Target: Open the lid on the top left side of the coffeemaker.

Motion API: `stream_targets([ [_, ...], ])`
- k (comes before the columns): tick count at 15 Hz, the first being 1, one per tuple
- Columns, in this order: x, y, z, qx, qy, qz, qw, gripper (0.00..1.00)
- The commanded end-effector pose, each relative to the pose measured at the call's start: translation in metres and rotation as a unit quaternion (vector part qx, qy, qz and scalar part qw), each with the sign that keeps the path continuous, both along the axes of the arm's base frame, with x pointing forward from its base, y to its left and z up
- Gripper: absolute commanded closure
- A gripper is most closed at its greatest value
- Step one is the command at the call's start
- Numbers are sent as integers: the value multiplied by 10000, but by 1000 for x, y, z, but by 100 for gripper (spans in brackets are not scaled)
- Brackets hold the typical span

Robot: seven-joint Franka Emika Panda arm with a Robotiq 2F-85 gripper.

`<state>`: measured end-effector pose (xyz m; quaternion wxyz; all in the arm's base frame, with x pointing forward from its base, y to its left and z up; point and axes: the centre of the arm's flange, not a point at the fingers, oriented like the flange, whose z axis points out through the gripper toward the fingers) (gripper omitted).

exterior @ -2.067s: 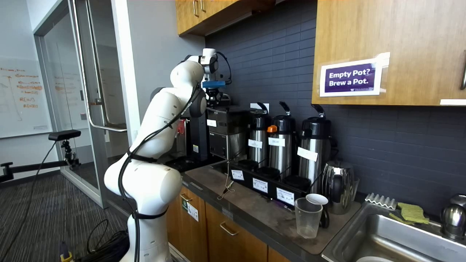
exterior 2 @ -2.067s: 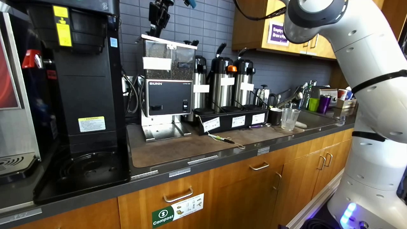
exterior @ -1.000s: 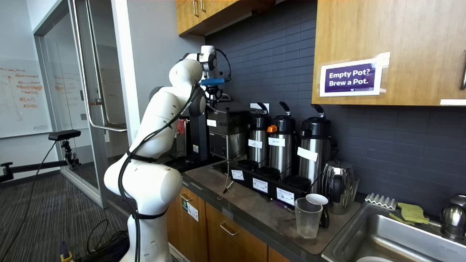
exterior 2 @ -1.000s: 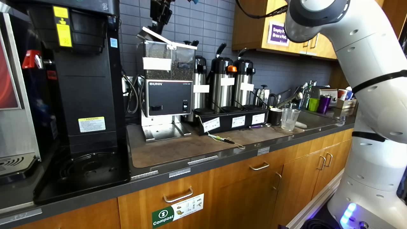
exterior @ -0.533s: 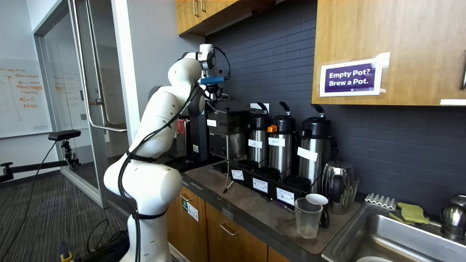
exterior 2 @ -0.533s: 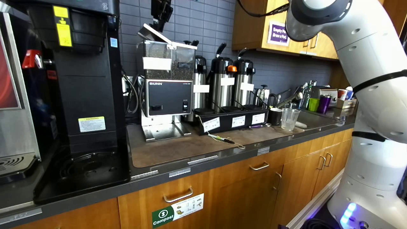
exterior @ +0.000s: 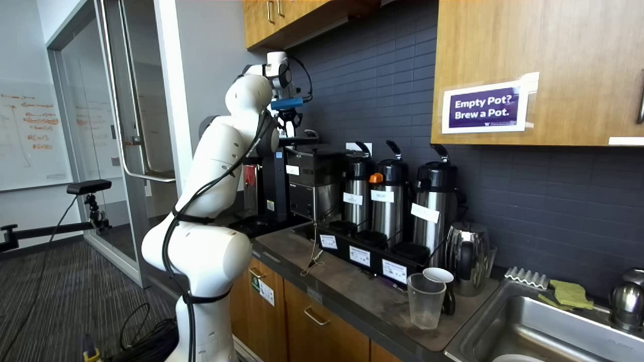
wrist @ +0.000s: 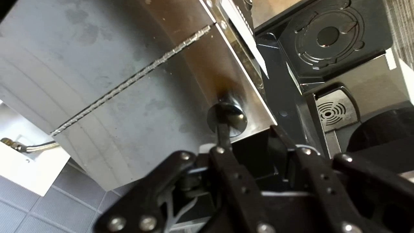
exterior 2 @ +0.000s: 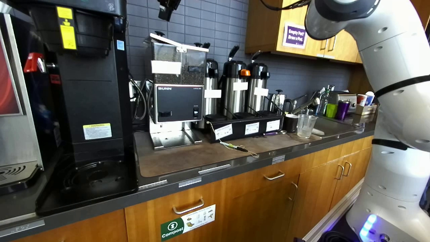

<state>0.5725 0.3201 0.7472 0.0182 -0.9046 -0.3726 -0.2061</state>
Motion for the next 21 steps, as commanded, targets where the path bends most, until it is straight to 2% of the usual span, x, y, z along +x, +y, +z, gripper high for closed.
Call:
stream_targets([
  [1,-8,-2,10,-68,-151,-141,9998,87],
  [6,-9,0,9,41,-94,-166,9998,87],
  [7,-10,1,9,53,-83,-170,9998,50],
  [8,-10,1,9,75,-69,-166,9998,36],
  [13,-11,4,9,173,-26,-104,9998,5],
  [14,-6,-15,5,208,-44,-106,9997,2],
  [15,-3,-17,4,238,-22,-116,9996,0],
  [21,19,-36,-3,486,158,-206,9985,0],
])
